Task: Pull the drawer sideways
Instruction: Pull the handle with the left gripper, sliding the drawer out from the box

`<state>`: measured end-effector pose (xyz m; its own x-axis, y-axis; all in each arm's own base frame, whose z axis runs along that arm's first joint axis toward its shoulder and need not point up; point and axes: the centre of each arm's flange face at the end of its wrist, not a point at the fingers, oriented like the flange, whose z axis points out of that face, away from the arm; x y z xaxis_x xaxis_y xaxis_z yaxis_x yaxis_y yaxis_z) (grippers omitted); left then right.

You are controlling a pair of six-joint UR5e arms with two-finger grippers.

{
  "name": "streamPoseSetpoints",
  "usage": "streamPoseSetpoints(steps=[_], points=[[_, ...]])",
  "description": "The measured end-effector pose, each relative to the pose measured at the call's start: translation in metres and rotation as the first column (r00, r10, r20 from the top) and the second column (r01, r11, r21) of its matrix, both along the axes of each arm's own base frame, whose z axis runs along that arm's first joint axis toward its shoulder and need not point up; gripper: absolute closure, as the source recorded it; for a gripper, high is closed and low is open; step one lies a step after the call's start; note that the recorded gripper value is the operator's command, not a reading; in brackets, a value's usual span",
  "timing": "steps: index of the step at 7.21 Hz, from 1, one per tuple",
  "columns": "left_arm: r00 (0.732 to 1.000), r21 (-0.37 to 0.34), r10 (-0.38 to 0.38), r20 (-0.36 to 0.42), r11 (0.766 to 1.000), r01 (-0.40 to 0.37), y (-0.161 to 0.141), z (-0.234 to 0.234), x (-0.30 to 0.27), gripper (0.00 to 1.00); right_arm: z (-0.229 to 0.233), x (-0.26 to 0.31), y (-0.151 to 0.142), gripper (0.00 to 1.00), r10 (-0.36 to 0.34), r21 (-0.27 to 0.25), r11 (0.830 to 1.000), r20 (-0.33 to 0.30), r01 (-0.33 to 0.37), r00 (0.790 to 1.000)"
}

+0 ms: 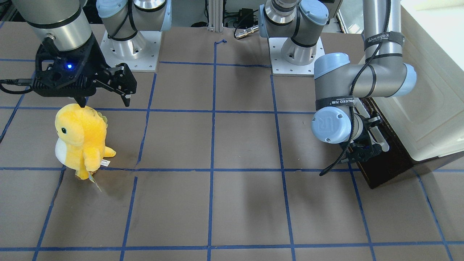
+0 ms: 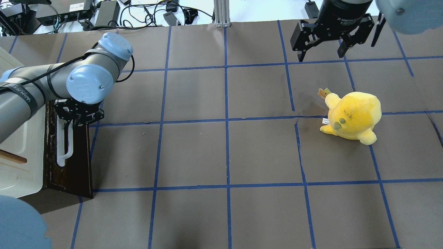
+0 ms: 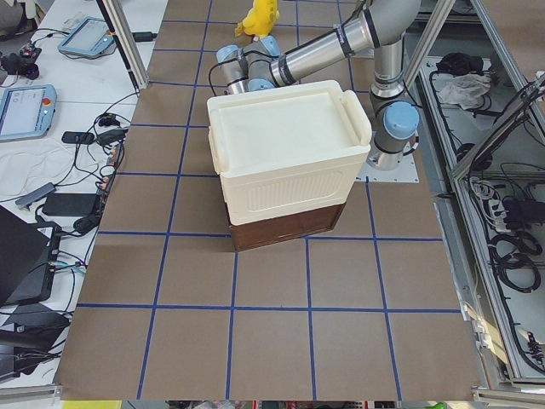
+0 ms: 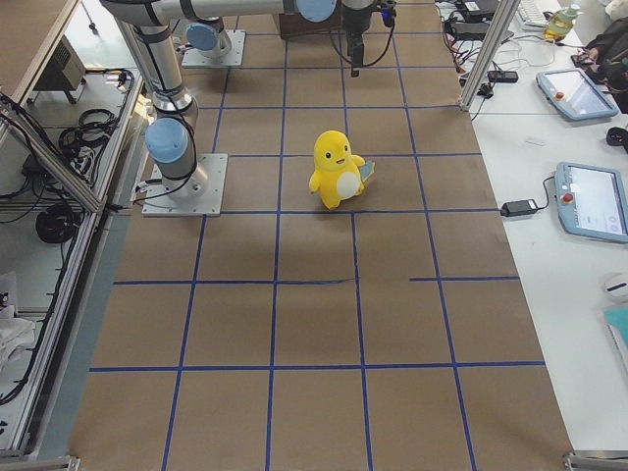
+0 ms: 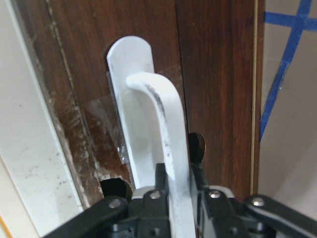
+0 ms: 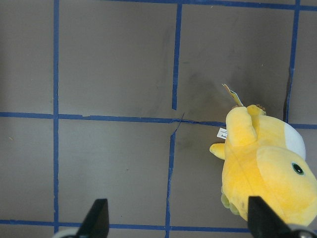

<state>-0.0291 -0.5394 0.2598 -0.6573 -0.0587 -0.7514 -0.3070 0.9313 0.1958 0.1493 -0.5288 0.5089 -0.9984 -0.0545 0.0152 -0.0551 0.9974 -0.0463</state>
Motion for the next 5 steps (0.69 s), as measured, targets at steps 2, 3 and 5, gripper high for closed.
streamPoseSetpoints(steps=[2, 3, 5], points=[[1.000, -0.003, 0.002, 0.002, 1.000, -0.002, -0.0005, -0.0012, -0.0015, 1.00, 0.0000, 0.0000, 0.0000, 0.00, 0.000, 0.000, 1.000, 0.000, 0.000, 1.000], [1.000, -0.004, 0.001, 0.003, 1.000, -0.001, -0.0005, -0.0015, -0.0033, 1.00, 0.0000, 0.0000, 0.0000, 0.00, 0.001, 0.000, 1.000, 0.000, -0.001, 1.000], [1.000, -0.002, 0.001, 0.005, 1.000, -0.001, -0.0010, -0.0044, -0.0049, 1.00, 0.0000, -0.0001, 0.0000, 0.00, 0.000, 0.000, 1.000, 0.000, 0.000, 1.000]])
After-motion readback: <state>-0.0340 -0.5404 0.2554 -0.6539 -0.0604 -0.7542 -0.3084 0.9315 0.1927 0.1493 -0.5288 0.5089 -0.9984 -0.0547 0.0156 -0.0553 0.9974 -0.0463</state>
